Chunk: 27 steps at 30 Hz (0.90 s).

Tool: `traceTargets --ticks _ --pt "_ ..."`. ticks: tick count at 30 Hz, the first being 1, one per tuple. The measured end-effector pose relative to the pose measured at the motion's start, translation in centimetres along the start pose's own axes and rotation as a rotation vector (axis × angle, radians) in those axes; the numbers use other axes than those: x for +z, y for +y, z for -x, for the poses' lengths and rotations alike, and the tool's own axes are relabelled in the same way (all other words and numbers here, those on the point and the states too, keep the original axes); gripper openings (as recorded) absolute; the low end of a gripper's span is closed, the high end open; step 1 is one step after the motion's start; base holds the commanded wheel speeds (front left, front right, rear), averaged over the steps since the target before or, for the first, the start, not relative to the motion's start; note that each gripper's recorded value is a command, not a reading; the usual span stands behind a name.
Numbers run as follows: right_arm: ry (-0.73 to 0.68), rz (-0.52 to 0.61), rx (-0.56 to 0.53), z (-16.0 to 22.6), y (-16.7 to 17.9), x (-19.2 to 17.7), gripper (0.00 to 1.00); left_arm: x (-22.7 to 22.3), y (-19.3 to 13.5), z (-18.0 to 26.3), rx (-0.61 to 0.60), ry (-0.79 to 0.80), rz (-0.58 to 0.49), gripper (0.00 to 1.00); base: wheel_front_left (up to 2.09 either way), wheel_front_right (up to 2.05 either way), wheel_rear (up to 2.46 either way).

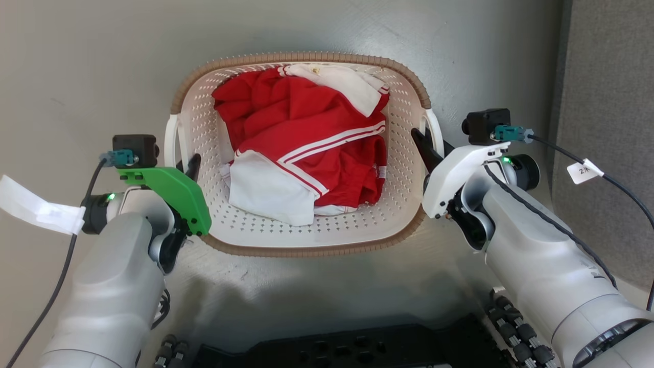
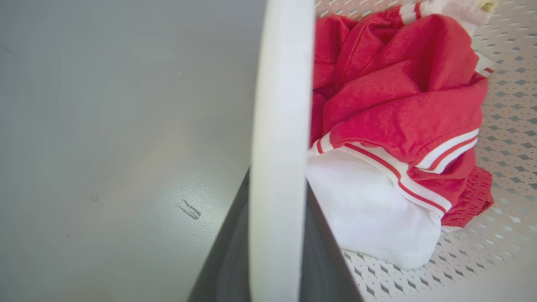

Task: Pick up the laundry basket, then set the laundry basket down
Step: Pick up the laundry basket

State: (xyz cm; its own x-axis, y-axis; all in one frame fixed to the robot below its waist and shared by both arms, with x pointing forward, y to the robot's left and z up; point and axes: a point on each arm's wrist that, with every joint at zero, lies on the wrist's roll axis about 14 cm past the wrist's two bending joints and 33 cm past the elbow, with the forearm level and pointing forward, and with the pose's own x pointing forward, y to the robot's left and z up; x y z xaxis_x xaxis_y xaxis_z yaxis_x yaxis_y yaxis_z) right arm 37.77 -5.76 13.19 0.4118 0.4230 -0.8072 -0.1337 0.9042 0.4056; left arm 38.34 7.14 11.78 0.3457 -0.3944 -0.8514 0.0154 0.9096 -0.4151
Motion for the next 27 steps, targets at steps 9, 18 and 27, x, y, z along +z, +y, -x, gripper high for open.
traceTargets --ticks 9,18,27 --pt "-0.038 0.002 -0.009 1.0 0.1 1.1 0.00 0.4 -1.1 0.8 -0.016 -0.006 -0.013 0.00 0.00 0.00 0.00" --pt "-0.083 -0.007 -0.004 3.3 1.2 3.0 0.00 1.5 -3.1 2.9 -0.040 -0.019 -0.043 0.00 0.00 0.00 0.00" --pt "-0.049 -0.004 -0.014 6.3 2.0 3.5 0.00 1.3 -5.1 5.4 -0.061 0.035 -0.080 0.00 0.00 0.00 0.00"
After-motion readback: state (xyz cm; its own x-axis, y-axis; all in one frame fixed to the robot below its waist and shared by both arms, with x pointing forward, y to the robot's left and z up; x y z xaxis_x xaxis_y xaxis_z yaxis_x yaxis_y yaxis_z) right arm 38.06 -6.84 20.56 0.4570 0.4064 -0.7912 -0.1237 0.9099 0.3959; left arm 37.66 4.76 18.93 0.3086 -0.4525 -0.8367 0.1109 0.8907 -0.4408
